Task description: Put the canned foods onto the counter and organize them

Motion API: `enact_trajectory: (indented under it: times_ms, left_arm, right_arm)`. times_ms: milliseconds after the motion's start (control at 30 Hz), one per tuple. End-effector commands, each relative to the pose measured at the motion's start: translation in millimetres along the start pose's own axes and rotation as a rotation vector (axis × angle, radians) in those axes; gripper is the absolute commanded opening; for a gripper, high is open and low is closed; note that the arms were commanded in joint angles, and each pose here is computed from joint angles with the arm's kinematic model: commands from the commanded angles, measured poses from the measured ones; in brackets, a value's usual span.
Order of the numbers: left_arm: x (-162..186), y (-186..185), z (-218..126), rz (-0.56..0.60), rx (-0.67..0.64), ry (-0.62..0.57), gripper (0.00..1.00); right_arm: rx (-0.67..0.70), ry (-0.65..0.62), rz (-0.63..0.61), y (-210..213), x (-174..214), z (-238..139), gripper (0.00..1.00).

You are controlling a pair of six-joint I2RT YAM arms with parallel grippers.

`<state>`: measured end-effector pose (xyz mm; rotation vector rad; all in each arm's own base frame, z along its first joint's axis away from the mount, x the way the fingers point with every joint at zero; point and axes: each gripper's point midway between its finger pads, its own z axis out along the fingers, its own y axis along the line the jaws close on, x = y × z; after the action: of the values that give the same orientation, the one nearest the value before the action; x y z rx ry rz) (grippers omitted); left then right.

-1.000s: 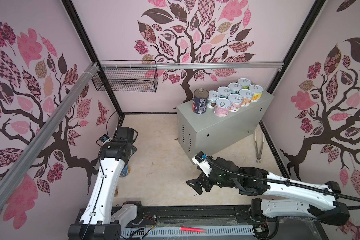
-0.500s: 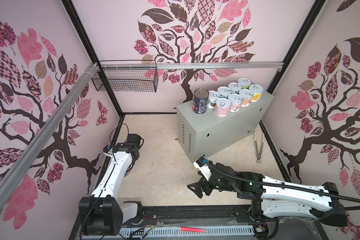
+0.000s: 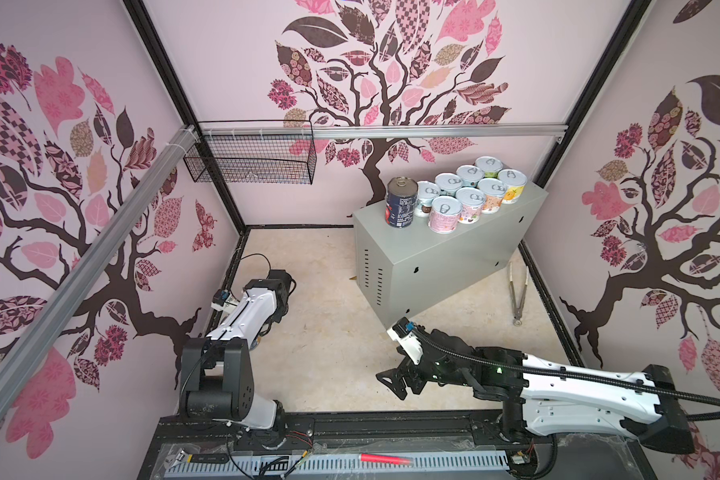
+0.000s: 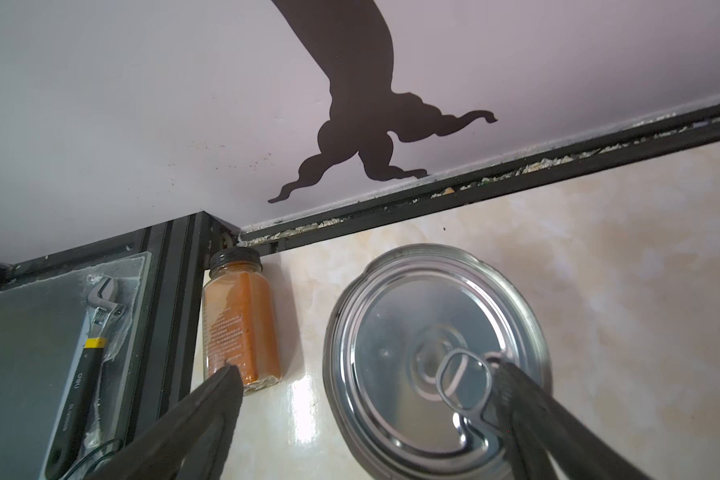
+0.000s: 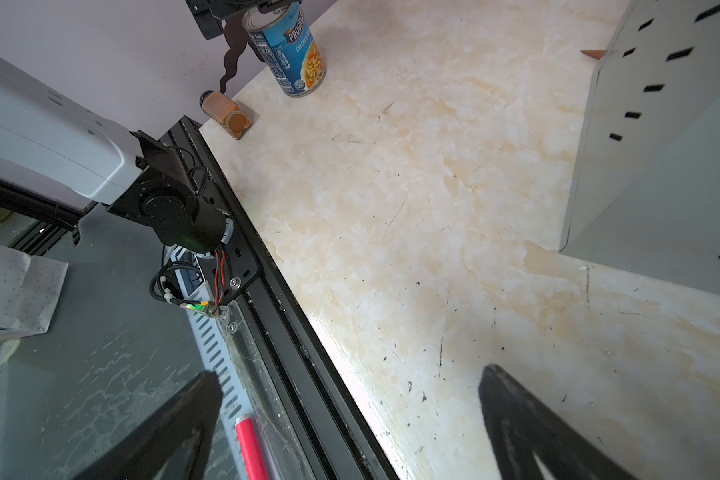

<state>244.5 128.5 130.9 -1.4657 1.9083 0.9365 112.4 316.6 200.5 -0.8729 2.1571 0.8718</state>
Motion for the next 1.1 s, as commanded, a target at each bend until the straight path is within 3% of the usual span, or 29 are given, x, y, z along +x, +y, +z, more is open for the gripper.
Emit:
enact_trajectory:
  times_ms: [0,267,733,1067]
  left_arm:
    - [23,-9,10,0.025,-0.010,0.055,0.98]
    - [13,-22,-3,0.044,0.006,0.010,0.98]
    - [-22,-16,-35,-0.026,0.096,-0.061,0.98]
    - [-6,-27,-10,-0.032,0.134,0.044,0.98]
  right_arm:
    - [-0.020,-0.037,-0.003,5,-10,-8,1.00]
    - [-0.010,-0.027,-0.029,2,-8,-5,1.00]
    - [-0.025,0.001,-0.050,4,-6,5,1.00]
    - [-0.023,0.019,-0.044,2,0,5,1.00]
